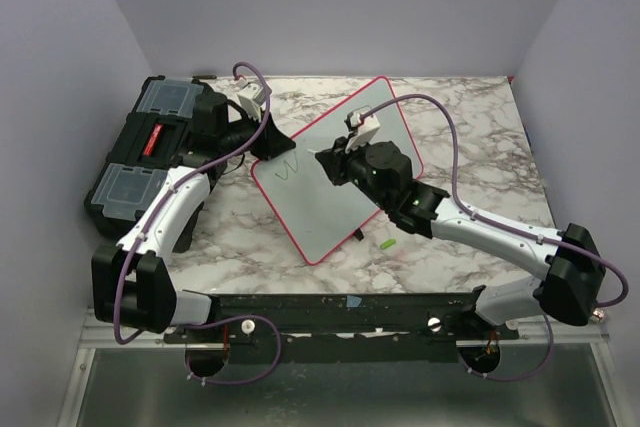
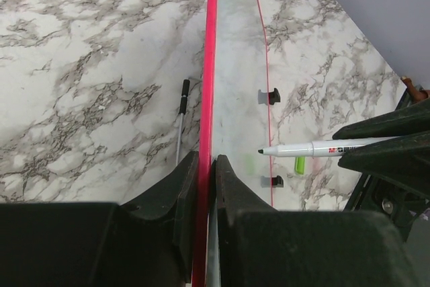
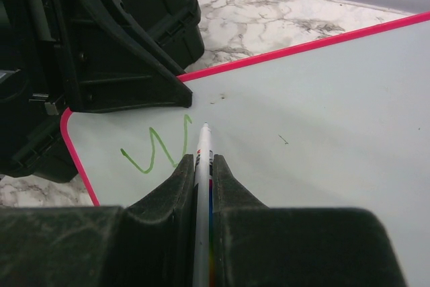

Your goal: Write a sentence on the whiteboard

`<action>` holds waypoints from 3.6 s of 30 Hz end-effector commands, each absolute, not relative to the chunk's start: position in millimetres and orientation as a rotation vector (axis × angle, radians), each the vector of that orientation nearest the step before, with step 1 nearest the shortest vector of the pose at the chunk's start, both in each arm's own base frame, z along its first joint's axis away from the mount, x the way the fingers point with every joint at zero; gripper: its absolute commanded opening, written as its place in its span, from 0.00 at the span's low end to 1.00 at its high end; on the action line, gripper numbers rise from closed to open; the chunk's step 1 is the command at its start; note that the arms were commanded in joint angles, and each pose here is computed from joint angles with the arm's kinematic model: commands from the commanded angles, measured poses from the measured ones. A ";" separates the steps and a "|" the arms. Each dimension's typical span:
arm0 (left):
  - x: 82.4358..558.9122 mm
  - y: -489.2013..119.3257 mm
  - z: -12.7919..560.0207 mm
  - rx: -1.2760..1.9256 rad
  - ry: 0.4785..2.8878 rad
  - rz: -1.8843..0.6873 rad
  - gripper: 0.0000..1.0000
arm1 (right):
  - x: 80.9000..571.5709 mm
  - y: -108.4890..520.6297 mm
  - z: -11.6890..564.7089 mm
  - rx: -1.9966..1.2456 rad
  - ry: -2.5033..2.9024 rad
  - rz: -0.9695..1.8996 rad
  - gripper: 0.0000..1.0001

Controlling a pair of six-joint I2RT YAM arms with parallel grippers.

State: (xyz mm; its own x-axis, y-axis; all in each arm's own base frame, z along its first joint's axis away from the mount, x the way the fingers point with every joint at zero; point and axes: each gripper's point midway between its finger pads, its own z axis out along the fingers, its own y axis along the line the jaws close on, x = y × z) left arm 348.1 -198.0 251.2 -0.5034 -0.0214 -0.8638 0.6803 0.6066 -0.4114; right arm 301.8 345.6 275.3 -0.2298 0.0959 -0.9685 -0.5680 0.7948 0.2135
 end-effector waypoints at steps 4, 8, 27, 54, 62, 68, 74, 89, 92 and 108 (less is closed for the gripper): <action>352.2 -196.2 264.4 0.554 1.832 -0.908 0.00 | 302.5 356.7 280.0 -0.372 1.690 0.698 0.01; 351.6 -196.4 262.8 0.554 1.833 -0.909 0.00 | 308.2 355.9 274.5 -0.354 1.707 0.669 0.01; 350.7 -199.1 267.1 0.557 1.827 -0.908 0.00 | 306.3 371.6 253.8 -0.466 1.757 0.667 0.01; 348.9 -202.3 269.7 0.575 1.827 -0.907 0.00 | 311.6 351.6 246.9 -0.427 1.808 0.549 0.01; 347.5 -203.2 269.6 0.584 1.827 -0.907 0.00 | 320.6 358.7 255.0 -0.426 1.791 0.536 0.01; 347.0 -203.4 269.4 0.588 1.828 -0.905 0.00 | 320.8 361.2 252.6 -0.434 1.797 0.540 0.00; 347.9 -203.1 268.7 0.589 1.830 -0.900 0.00 | 316.6 356.3 242.4 -0.440 1.820 0.529 0.01; 348.5 -202.0 267.7 0.599 1.833 -0.886 0.00 | 309.6 340.5 230.7 -0.431 1.851 0.496 0.01; 348.5 -202.0 268.0 0.600 1.833 -0.886 0.00 | 309.0 337.5 232.9 -0.427 1.851 0.487 0.01; 348.7 -201.4 265.9 0.602 1.839 -0.881 0.00 | 313.2 342.1 298.8 -0.377 1.725 0.553 0.01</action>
State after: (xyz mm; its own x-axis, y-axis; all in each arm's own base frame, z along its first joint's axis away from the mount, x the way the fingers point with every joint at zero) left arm 349.1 -200.3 248.0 -0.4875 -0.0119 -0.8730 0.6794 0.6228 -0.3879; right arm 305.2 340.3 274.4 -0.2681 0.0066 -0.9634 -0.5390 0.8278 0.1557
